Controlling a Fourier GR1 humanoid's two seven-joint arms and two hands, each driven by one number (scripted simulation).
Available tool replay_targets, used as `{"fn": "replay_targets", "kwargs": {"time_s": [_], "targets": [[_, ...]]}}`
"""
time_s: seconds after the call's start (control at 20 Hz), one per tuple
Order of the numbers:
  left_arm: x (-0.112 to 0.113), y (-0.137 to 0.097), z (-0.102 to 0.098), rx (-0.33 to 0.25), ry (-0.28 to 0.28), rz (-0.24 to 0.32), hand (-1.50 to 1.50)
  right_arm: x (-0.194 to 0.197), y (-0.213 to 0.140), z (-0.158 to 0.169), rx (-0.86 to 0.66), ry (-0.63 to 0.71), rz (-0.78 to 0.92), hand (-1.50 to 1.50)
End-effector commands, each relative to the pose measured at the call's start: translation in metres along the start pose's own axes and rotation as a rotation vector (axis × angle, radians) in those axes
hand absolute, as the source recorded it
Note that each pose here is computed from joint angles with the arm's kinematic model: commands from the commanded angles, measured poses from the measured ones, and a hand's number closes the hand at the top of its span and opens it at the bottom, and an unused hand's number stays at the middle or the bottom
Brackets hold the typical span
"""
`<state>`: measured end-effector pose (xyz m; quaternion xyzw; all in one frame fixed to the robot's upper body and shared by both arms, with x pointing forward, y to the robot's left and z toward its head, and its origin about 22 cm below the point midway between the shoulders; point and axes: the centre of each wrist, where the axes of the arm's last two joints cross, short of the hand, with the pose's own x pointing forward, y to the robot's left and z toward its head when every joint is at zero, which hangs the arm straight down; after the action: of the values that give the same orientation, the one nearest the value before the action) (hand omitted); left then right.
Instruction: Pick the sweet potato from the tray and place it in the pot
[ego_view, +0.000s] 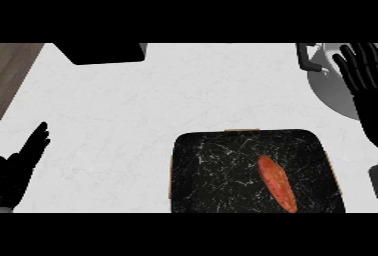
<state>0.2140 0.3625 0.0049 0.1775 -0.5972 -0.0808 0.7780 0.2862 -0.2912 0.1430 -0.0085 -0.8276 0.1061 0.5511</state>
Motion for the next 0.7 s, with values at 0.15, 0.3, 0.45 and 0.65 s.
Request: {"fn": "replay_targets", "kwargs": {"time_s": [0.15, 0.3, 0.45, 0.65], "targets": [[0.023, -0.055, -0.012, -0.199, -0.079, 0.078, 0.00, -0.039, 0.044, 0.037, 0.374, 0.256, -0.027, 1.50], [0.012, -0.070, -0.003, -0.267, -0.016, 0.123, 0.00, 0.004, -0.003, 0.015, 0.385, 0.147, 0.574, 1.50], [0.015, -0.093, -0.009, -0.301, 0.001, 0.194, 0.00, -0.035, 0.044, 0.075, 0.069, -0.018, 0.260, -1.50], [0.031, -0.104, -0.020, -0.353, -0.015, 0.177, 0.00, -0.034, 0.057, 0.111, -0.002, -0.160, 0.052, -1.50]]}}
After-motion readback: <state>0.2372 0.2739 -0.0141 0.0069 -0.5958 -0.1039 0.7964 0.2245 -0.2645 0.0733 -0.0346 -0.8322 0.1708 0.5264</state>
